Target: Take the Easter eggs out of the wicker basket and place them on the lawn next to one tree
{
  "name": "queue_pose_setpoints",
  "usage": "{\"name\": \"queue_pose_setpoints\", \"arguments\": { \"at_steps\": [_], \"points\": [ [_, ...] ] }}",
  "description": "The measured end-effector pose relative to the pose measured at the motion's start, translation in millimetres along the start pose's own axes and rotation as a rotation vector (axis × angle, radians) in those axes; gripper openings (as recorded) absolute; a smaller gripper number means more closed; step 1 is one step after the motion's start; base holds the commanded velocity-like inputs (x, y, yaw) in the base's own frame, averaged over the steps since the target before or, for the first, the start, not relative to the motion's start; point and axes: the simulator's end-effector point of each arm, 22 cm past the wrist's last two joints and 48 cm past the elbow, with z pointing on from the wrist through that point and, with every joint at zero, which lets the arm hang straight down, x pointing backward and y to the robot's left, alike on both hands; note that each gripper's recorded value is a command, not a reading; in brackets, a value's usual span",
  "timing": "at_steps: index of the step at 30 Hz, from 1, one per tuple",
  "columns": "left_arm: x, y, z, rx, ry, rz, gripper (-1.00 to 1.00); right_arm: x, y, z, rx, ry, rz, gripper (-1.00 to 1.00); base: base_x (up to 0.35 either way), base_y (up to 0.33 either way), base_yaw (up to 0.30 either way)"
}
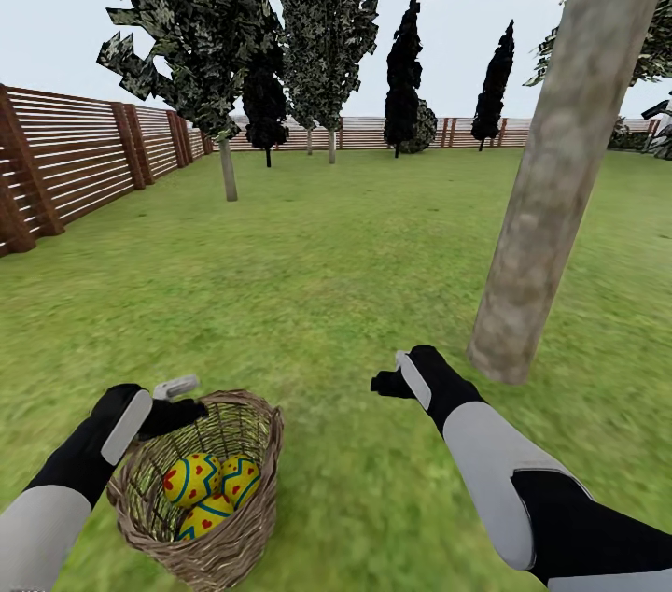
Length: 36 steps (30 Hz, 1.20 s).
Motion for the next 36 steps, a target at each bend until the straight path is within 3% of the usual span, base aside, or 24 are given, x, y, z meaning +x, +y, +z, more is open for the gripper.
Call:
{"name": "queue_pose_setpoints", "arguments": {
  "at_steps": [4, 13, 27, 36],
  "points": [
    [25.1, -23.2, 19.6, 0.022, 0.07, -0.005, 1.0, 0.0, -0.2, 0.0, 0.0, 0.0, 0.0, 1.0, 0.0, 0.0, 0.0],
    [38.1, -40.2, 31.9, 0.061, 0.101, 0.0, 1.0, 0.0, 0.3, -0.1, 0.0, 0.0, -0.001, 1.0, 0.0, 0.0, 0.0],
    [46.0, -30.3, 40.9, 0.034, 0.164, -0.033, 1.0, 0.1, 0.5, 0.0, 0.0, 0.0, -0.002, 1.0, 0.0, 0.0, 0.0],
    [39.5, -28.0, 43.7, 0.028, 0.132, -0.043, 1.0, 0.1, 0.4, 0.0, 0.0, 0.0, -0.002, 1.0, 0.0, 0.0, 0.0]
  ]
}}
